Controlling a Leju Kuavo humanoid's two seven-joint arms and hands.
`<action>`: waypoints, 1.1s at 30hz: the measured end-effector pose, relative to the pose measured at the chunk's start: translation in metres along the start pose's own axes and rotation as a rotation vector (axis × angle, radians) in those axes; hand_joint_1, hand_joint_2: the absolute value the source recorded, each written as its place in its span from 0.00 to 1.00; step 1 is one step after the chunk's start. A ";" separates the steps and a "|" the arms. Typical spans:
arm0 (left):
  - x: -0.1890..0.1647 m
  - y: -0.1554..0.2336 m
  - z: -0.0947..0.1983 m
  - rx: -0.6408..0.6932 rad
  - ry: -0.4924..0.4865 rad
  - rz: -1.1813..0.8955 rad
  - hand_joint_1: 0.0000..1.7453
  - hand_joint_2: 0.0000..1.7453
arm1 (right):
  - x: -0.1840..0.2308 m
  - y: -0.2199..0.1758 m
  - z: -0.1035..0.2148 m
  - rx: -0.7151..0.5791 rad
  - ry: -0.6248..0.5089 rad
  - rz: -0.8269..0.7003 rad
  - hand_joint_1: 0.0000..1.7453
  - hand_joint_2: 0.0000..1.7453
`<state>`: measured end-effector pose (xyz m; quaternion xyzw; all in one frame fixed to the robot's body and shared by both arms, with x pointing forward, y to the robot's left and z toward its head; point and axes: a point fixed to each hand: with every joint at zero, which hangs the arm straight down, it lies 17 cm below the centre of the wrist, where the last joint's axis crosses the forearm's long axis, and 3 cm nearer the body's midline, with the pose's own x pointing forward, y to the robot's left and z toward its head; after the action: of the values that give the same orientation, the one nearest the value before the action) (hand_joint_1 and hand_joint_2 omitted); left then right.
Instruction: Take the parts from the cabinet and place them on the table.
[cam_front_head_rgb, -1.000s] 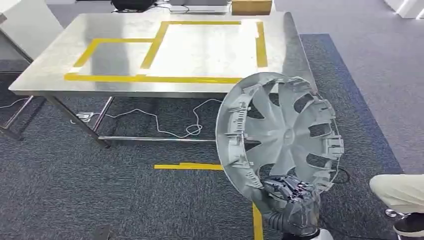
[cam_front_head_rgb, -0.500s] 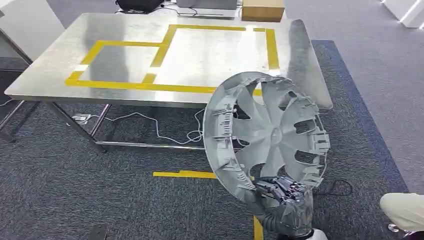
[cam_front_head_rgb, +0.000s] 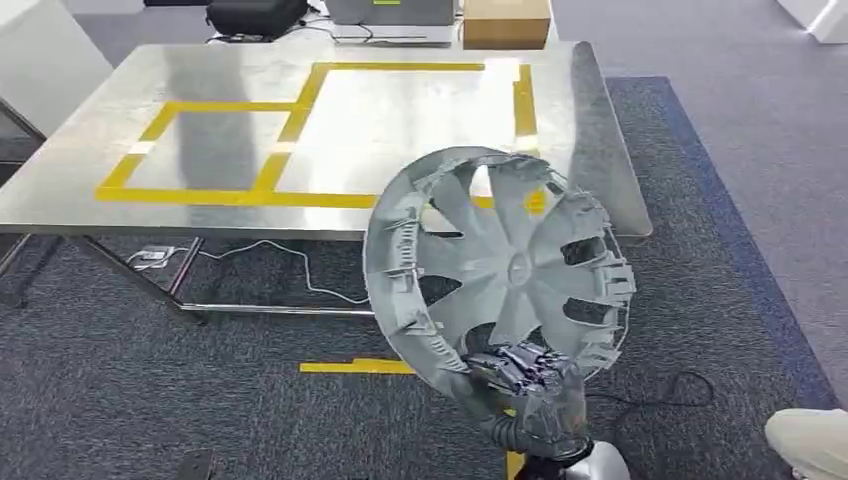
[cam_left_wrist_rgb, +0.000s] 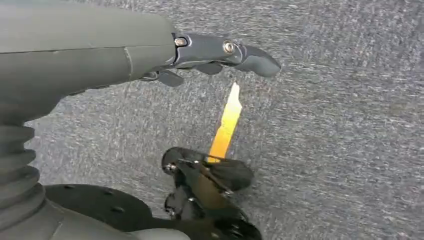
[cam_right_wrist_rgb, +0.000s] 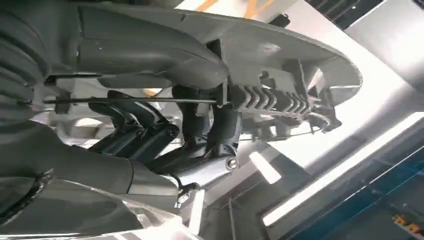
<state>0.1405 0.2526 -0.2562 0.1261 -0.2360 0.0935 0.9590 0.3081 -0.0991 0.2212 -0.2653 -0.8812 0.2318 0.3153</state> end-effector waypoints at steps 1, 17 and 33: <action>0.000 0.000 0.000 -0.002 -0.001 -0.002 0.00 1.00 | 0.001 0.003 -0.002 0.007 -0.006 -0.001 1.00 1.00; 0.004 -0.005 0.000 -0.024 -0.010 -0.017 0.00 1.00 | 0.014 0.063 -0.030 0.164 -0.096 -0.038 1.00 1.00; 0.016 -0.017 0.000 -0.059 -0.039 -0.087 0.00 1.00 | 0.012 0.107 -0.051 0.322 -0.112 -0.270 1.00 1.00</action>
<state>0.1591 0.2381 -0.2520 0.1096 -0.2515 0.0424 0.9607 0.3692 0.0005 0.2001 -0.0780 -0.8765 0.3397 0.3321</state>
